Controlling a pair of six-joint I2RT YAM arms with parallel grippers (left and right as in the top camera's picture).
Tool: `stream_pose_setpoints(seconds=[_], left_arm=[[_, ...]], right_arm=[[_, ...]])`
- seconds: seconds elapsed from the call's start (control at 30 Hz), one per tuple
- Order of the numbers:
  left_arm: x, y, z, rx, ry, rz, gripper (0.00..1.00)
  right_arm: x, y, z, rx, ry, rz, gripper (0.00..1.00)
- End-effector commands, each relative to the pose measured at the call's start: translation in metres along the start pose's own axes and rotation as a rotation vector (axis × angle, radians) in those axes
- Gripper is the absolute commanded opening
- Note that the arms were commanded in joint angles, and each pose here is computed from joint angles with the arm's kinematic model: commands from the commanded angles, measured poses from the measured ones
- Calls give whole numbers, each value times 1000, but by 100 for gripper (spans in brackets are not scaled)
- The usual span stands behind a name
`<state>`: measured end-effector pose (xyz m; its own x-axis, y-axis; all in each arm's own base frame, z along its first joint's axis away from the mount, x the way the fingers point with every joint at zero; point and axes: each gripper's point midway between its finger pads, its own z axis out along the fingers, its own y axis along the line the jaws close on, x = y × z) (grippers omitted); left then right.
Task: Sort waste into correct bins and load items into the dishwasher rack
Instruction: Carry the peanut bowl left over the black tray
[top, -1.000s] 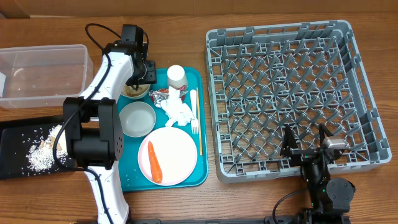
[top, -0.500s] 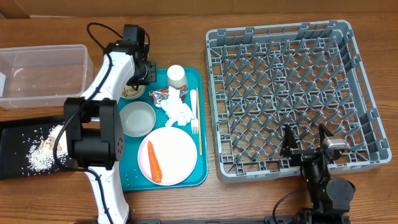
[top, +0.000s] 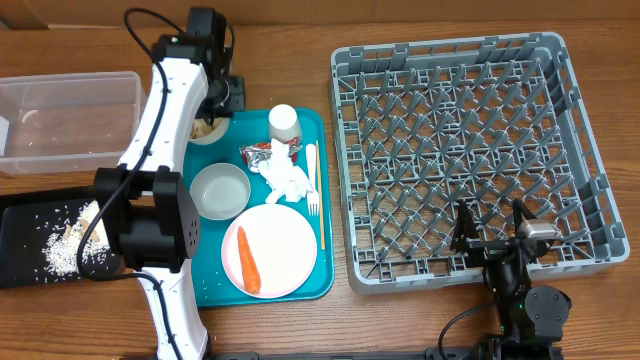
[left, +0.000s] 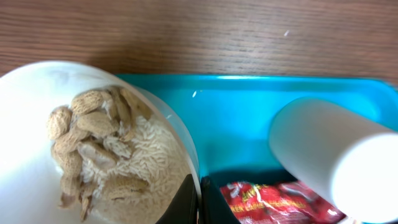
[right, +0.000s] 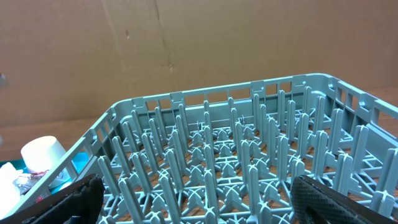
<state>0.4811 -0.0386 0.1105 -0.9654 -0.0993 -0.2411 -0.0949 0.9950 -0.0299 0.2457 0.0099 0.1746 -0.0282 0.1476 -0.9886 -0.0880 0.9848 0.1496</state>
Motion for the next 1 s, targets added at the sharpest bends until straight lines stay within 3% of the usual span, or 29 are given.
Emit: stream_pose_setpoints(seconds=[0.0,0.3,0.67,0.97], left_arm=[[-16,-2,-48,25,-86,-55,4],[12,30,-120,12,-88,-225,4],[50,126,-173,56,-73,-523,4],[63,174,-172,353,-65,-696,4]], right_arm=[[1,-2,0,10,-7,-4,100],[1,-2,0,10,-7,-4,100],[1,-2,0,10,-7,-4,100],[1,-2,0,10,-7,-4,100]])
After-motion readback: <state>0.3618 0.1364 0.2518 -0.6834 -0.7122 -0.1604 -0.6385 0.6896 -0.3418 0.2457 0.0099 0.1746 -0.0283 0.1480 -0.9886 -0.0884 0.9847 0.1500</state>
